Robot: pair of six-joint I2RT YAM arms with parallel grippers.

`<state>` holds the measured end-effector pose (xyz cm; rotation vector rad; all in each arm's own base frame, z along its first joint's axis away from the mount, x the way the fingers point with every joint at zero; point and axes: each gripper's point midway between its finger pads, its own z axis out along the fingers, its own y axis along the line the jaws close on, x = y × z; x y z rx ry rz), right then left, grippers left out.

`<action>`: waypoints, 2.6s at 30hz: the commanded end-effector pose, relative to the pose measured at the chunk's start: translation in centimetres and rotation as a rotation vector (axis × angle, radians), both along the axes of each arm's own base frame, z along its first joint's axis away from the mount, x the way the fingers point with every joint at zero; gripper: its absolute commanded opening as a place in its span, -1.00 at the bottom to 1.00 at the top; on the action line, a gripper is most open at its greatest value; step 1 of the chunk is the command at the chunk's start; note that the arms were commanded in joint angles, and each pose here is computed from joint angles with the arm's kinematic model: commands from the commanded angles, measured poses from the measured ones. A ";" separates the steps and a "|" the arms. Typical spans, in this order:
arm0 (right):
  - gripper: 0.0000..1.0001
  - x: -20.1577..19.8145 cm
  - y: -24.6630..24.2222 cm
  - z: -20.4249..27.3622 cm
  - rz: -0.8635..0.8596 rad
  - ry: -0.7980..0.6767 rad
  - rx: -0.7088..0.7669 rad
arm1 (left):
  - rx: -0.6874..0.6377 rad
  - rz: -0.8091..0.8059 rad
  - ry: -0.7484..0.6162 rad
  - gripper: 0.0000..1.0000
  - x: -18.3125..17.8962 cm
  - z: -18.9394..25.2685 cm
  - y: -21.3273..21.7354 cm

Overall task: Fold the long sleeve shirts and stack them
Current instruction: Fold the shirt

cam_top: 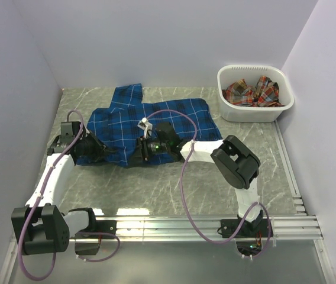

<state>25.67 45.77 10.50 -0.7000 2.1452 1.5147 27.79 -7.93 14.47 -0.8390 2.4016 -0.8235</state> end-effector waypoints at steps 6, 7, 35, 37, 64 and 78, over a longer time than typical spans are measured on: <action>-0.67 -2.0 1.4 5.6 0.123 0.010 0.111 | 0.105 0.064 -0.075 -0.42 0.6 -0.7 1.9; -0.73 -2.2 1.3 5.9 0.129 0.020 0.116 | 0.134 0.097 -0.103 -0.35 0.9 -0.5 2.6; -1.00 -2.7 0.9 3.4 0.139 0.106 0.031 | 0.203 0.689 0.182 0.55 -5.8 -6.1 9.9; -1.00 -2.7 1.0 3.1 0.136 0.109 0.026 | 0.203 0.725 0.175 0.55 -6.0 -5.4 10.2; -1.00 -4.4 0.6 6.7 0.229 0.199 0.020 | 0.150 0.840 0.226 -0.78 -6.0 -12.9 10.4; -0.90 -8.7 -2.6 11.2 0.398 0.611 0.074 | 0.253 0.928 0.218 -0.99 -6.1 -13.9 12.9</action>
